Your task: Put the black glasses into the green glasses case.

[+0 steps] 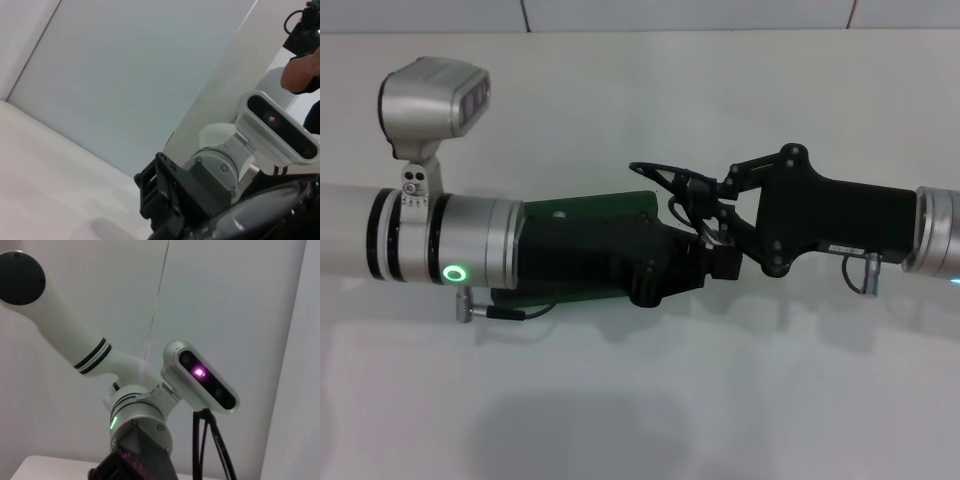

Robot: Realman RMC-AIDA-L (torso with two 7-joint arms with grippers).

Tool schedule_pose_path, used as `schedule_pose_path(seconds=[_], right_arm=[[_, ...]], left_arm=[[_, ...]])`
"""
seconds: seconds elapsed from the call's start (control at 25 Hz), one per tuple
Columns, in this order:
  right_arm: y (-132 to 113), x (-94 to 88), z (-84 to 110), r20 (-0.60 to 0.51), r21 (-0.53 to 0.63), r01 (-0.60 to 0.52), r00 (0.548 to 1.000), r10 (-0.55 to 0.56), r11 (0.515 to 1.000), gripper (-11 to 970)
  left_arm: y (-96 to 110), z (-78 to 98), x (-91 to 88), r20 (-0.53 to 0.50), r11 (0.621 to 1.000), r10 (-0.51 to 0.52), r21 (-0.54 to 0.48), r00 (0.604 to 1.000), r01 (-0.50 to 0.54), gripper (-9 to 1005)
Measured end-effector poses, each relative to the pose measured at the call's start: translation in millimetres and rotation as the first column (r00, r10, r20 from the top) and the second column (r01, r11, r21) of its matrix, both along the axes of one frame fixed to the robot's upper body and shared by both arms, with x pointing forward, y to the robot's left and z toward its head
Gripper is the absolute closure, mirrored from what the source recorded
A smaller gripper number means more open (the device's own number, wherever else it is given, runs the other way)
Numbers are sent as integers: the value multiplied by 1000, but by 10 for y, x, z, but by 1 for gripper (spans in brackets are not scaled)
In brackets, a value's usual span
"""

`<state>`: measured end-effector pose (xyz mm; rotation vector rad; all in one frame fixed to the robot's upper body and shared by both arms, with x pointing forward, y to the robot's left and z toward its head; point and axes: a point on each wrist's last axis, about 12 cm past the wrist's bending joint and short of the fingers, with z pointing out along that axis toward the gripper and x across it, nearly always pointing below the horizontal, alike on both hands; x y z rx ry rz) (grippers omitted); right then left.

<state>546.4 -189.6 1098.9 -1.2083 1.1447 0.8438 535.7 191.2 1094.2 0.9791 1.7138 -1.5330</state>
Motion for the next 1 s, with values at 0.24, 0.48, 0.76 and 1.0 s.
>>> schedule_pose_path(seconds=[0.24, 0.48, 0.76, 1.0], right_arm=[[-26, 13, 17, -2, 26, 26, 1000, -26, 999, 856], [-33, 57, 8, -2, 10, 56, 998, -56, 998, 854], [156, 142, 48, 24, -47, 7, 1000, -6, 999, 852], [350, 142, -49, 5, -151, -37, 999, 38, 988, 850]], left_arm=[[32, -11, -10, -5, 1000, 4, 5, 1000, -4, 950], [318, -60, -44, -11, 997, 53, 51, 999, -52, 948], [958, -128, -235, 42, 970, 176, 162, 984, -180, 946], [1276, -185, -363, 53, 936, 278, 210, 959, -283, 944]])
